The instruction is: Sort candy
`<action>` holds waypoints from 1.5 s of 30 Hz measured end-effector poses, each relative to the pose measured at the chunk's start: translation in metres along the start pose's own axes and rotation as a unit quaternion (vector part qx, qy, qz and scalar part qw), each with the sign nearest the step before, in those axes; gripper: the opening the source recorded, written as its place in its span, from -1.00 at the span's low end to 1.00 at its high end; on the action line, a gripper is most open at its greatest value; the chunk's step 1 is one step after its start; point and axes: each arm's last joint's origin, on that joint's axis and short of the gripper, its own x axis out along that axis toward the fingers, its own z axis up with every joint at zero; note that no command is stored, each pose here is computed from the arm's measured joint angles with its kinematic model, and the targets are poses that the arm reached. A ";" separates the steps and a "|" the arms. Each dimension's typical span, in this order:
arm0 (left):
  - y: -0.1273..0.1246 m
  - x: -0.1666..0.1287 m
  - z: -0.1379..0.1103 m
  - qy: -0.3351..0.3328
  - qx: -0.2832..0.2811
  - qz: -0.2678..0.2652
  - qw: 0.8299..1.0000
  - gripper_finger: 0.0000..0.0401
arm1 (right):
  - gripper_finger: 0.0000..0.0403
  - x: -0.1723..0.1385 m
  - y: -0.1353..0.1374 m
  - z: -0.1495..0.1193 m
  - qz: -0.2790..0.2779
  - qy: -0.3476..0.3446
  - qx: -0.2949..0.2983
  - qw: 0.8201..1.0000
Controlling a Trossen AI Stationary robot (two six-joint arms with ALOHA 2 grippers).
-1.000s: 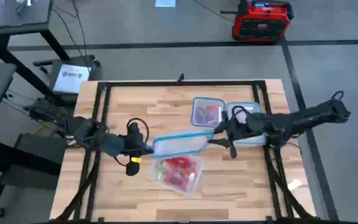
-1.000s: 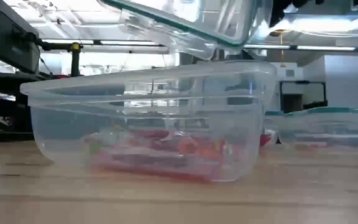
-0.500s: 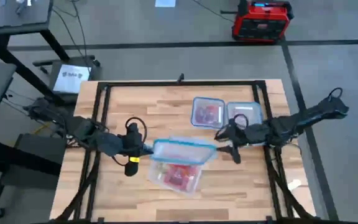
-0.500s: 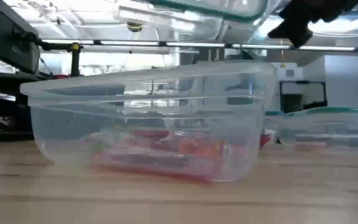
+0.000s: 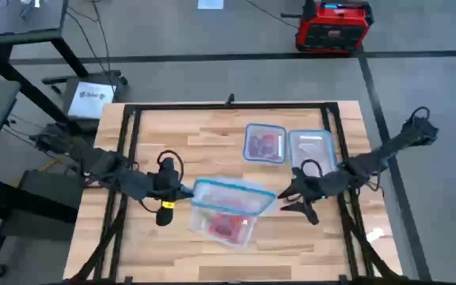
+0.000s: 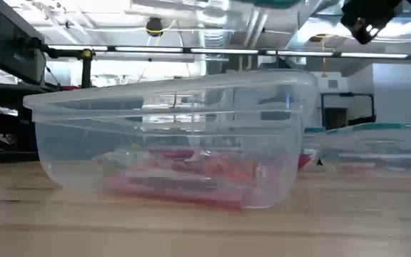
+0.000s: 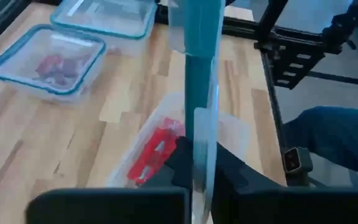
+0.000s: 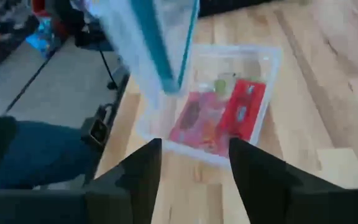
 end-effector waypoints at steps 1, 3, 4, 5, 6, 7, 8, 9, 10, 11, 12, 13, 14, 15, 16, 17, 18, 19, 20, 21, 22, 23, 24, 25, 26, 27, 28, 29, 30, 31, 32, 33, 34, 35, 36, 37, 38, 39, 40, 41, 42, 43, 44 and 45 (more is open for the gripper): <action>0.000 0.000 0.000 0.000 0.001 0.000 1.000 -1.00 | -0.15 0.002 0.001 0.002 0.002 -0.012 -0.002 1.000; 0.000 0.000 0.000 -0.001 0.001 0.002 1.000 -1.00 | -0.15 0.007 0.003 0.005 0.006 -0.031 -0.006 0.999; 0.001 0.000 0.000 -0.002 0.001 0.003 1.000 -1.00 | -0.15 0.010 0.005 0.005 0.011 -0.034 -0.009 0.999; 0.001 0.001 0.001 -0.002 0.000 0.004 1.000 -1.00 | -0.15 0.014 0.006 0.005 0.019 -0.035 -0.010 0.999; 0.002 0.001 0.001 -0.001 0.000 0.005 1.000 -1.00 | -0.15 0.017 0.007 0.004 0.026 -0.033 -0.011 0.999; 0.002 0.001 0.001 -0.001 -0.003 0.006 1.000 -1.00 | -0.15 0.020 0.008 0.003 0.031 -0.026 -0.013 0.999; 0.003 0.001 0.001 -0.001 -0.005 0.006 1.000 -1.00 | -0.15 0.022 0.009 0.001 0.031 -0.020 -0.014 0.999; 0.002 0.001 0.001 -0.002 -0.006 0.006 1.000 -1.00 | -0.15 0.024 0.010 -0.001 0.030 -0.016 -0.016 0.999; 0.003 0.001 0.001 -0.002 -0.007 0.006 1.000 -1.00 | -0.15 0.026 0.010 -0.002 0.024 -0.016 -0.017 0.999; 0.003 0.001 0.001 -0.002 -0.007 0.006 1.000 -1.00 | -0.15 0.029 0.009 -0.001 0.013 -0.026 -0.015 0.999; 0.003 0.001 0.001 -0.002 -0.009 0.007 1.000 -1.00 | -0.16 0.031 0.008 0.002 0.000 -0.044 -0.008 0.999; 0.003 0.001 0.001 -0.002 -0.009 0.007 1.000 -1.00 | -0.16 0.033 0.007 0.005 -0.011 -0.063 0.007 0.998; 0.003 0.001 0.001 -0.002 -0.011 0.006 1.000 -1.00 | -0.19 0.035 0.006 0.008 -0.011 -0.077 0.027 0.997; 0.003 0.001 0.001 -0.002 -0.015 0.007 1.000 -1.00 | -0.23 0.037 0.004 0.010 -0.005 -0.085 0.050 0.995; 0.003 0.001 0.001 -0.001 -0.021 0.007 1.000 -1.00 | -0.29 0.038 0.003 0.012 0.008 -0.085 0.074 0.994; 0.003 0.001 0.001 0.001 -0.031 0.008 0.999 -1.00 | -0.39 0.040 0.002 0.012 0.018 -0.082 0.101 0.991; 0.003 0.001 0.000 0.004 -0.045 0.009 0.999 -1.00 | -0.51 0.041 0.001 0.013 0.022 -0.081 0.125 0.989; 0.004 0.001 -0.001 0.008 -0.062 0.011 0.998 -1.00 | -0.65 0.042 0.001 0.012 0.024 -0.077 0.143 0.986; 0.004 0.001 -0.002 0.012 -0.085 0.014 0.996 -1.00 | -0.80 0.043 0.001 0.011 0.024 -0.074 0.154 0.985; 0.005 0.001 -0.003 0.017 -0.109 0.017 0.994 -1.00 | -0.90 0.044 0.003 0.010 0.025 -0.075 0.158 0.984; 0.006 0.001 -0.004 0.022 -0.132 0.020 0.991 -1.00 | -0.93 0.045 0.005 0.009 0.023 -0.079 0.165 0.983; 0.006 0.002 -0.005 0.028 -0.150 0.024 0.988 -1.00 | -0.93 0.045 0.006 0.009 0.020 -0.083 0.180 0.980; 0.007 0.002 -0.007 0.035 -0.164 0.030 0.985 -1.00 | -0.94 0.046 0.007 0.009 0.022 -0.083 0.194 0.977; 0.008 0.002 -0.009 0.043 -0.176 0.037 0.983 -1.00 | -0.96 0.046 0.007 0.009 0.023 -0.083 0.207 0.974; 0.009 0.001 -0.011 0.052 -0.189 0.045 0.980 -1.00 | -0.97 0.046 0.008 0.008 0.025 -0.083 0.221 0.972; 0.010 0.001 -0.013 0.059 -0.201 0.052 0.977 -1.00 | -0.97 0.046 0.009 0.007 0.024 -0.082 0.236 0.968; 0.011 0.001 -0.014 0.066 -0.211 0.056 0.974 -1.00 | -0.97 0.047 0.010 0.006 0.026 -0.080 0.251 0.964; 0.011 0.001 -0.015 0.073 -0.222 0.056 0.971 -1.00 | -0.97 0.048 0.012 0.005 0.029 -0.076 0.266 0.961; 0.010 0.002 -0.016 0.080 -0.228 0.053 0.969 -1.00 | -0.98 0.049 0.014 0.003 0.032 -0.071 0.279 0.957; 0.010 0.004 -0.017 0.085 -0.230 0.051 0.968 -1.00 | -0.98 0.051 0.015 0.001 0.034 -0.065 0.294 0.953; 0.009 0.006 -0.018 0.091 -0.229 0.052 0.968 -1.00 | -0.98 0.053 0.017 -0.001 0.035 -0.059 0.309 0.949; 0.009 0.009 -0.019 0.098 -0.229 0.052 0.967 -1.00 | -0.98 0.056 0.018 -0.005 0.033 -0.050 0.318 0.946; 0.008 0.012 -0.021 0.106 -0.228 0.055 0.966 -1.00 | -0.98 0.060 0.019 -0.009 0.029 -0.042 0.324 0.945; 0.007 0.017 -0.023 0.116 -0.224 0.061 0.966 -1.00 | -0.98 0.064 0.020 -0.012 0.025 -0.036 0.330 0.943; 0.006 0.021 -0.026 0.130 -0.220 0.065 0.965 -1.00 | -0.98 0.068 0.021 -0.015 0.024 -0.031 0.337 0.941; 0.006 0.026 -0.029 0.144 -0.216 0.073 0.963 -1.00 | -0.99 0.073 0.022 -0.018 0.027 -0.026 0.344 0.938; 0.006 0.030 -0.033 0.162 -0.211 0.084 0.960 -1.00 | -0.99 0.078 0.024 -0.022 0.031 -0.022 0.349 0.936; 0.006 0.035 -0.037 0.178 -0.207 0.094 0.957 -1.00 | -0.99 0.082 0.026 -0.025 0.035 -0.022 0.358 0.933; 0.006 0.039 -0.040 0.190 -0.204 0.104 0.955 -1.00 | -0.99 0.087 0.028 -0.028 0.041 -0.021 0.368 0.929; 0.005 0.042 -0.042 0.200 -0.203 0.108 0.952 -1.00 | -0.99 0.091 0.031 -0.031 0.050 -0.020 0.378 0.924; 0.003 0.045 -0.044 0.210 -0.204 0.101 0.951 -1.00 | -0.99 0.094 0.034 -0.033 0.065 -0.016 0.390 0.919; 0.002 0.047 -0.044 0.218 -0.205 0.086 0.950 -1.00 | -0.99 0.097 0.038 -0.035 0.082 -0.014 0.402 0.912; 0.000 0.048 -0.043 0.226 -0.205 0.068 0.950 -1.00 | -0.99 0.098 0.041 -0.037 0.096 -0.010 0.414 0.905; -0.002 0.049 -0.043 0.232 -0.206 0.053 0.949 -1.00 | -0.99 0.100 0.044 -0.039 0.105 -0.006 0.425 0.899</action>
